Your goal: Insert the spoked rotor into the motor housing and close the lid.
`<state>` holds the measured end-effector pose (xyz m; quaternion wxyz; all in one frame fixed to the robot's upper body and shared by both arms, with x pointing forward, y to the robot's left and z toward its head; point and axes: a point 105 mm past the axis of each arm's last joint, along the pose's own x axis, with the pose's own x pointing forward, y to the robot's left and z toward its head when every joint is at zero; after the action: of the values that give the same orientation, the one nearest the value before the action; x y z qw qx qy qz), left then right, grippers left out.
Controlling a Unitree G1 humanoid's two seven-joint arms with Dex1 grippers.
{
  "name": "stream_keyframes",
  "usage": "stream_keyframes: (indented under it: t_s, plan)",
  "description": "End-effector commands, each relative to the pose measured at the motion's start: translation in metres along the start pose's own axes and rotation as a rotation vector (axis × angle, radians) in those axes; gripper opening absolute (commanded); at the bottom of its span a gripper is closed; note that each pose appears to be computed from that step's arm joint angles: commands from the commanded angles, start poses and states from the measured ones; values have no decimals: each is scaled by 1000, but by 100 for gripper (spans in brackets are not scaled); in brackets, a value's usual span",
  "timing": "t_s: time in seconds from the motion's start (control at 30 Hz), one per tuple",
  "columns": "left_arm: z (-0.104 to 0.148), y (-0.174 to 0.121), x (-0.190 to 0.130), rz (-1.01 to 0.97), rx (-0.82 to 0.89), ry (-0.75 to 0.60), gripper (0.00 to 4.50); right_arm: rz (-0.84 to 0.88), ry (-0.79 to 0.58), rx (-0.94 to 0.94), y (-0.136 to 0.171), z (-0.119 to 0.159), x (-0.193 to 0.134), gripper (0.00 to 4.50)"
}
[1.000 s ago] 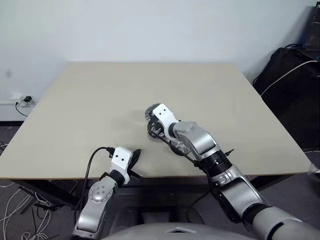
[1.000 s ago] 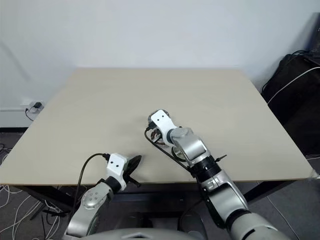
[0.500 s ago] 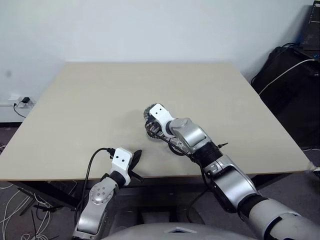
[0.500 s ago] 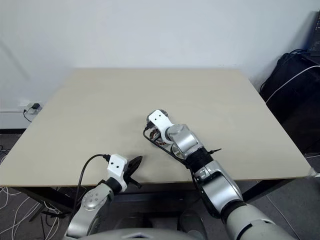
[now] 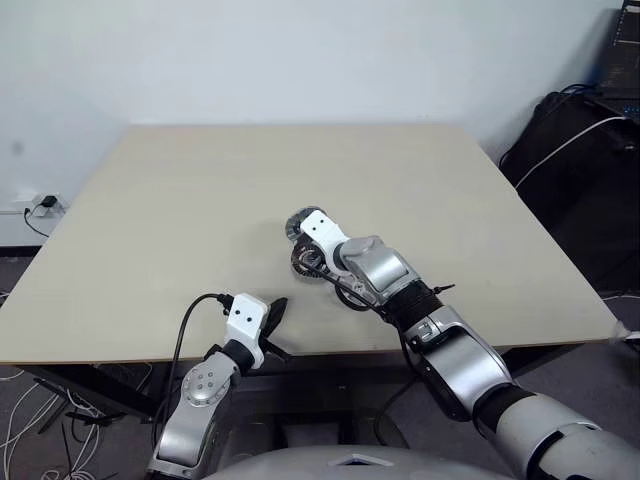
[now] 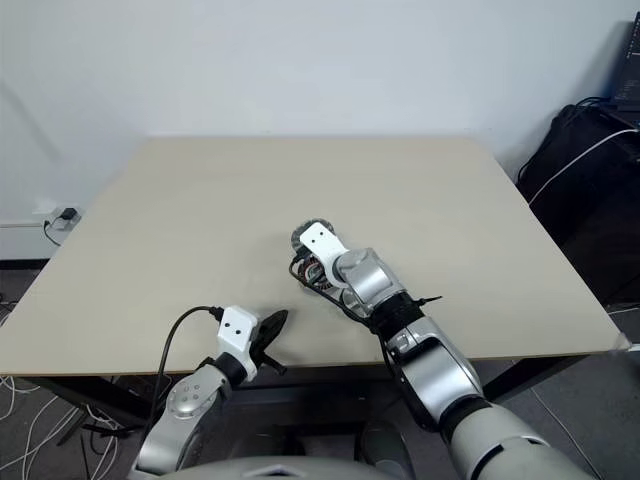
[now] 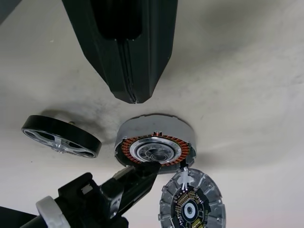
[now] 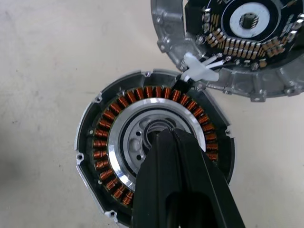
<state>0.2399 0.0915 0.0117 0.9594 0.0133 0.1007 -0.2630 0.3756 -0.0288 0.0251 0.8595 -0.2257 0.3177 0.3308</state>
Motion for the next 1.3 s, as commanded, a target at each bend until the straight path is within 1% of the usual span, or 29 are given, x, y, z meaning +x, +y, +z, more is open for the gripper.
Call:
stream_keyframes:
  t_s: [0.03,0.43,0.63,0.77,0.97,1.1,1.3]
  plan:
    - [15,-3,2,-6,12,-60,0,-10,-42,-47,-3,17,-3,2]
    - [12,-6,5,-6,0,-54,0,0,-20,-90,-2,17,1,2]
    - [11,-7,5,-4,-4,-51,0,14,34,-147,-3,5,0,2]
    - [9,-8,5,-5,-8,-46,0,16,46,-170,-6,3,-3,2]
    - [7,-9,6,-12,-10,-38,0,2,20,-173,-11,10,-8,2]
    - [6,-10,6,-14,-9,-33,0,-27,-55,-145,-14,22,-13,2]
    - [5,-10,6,-17,-7,-29,0,-16,-51,-145,-3,14,-9,2]
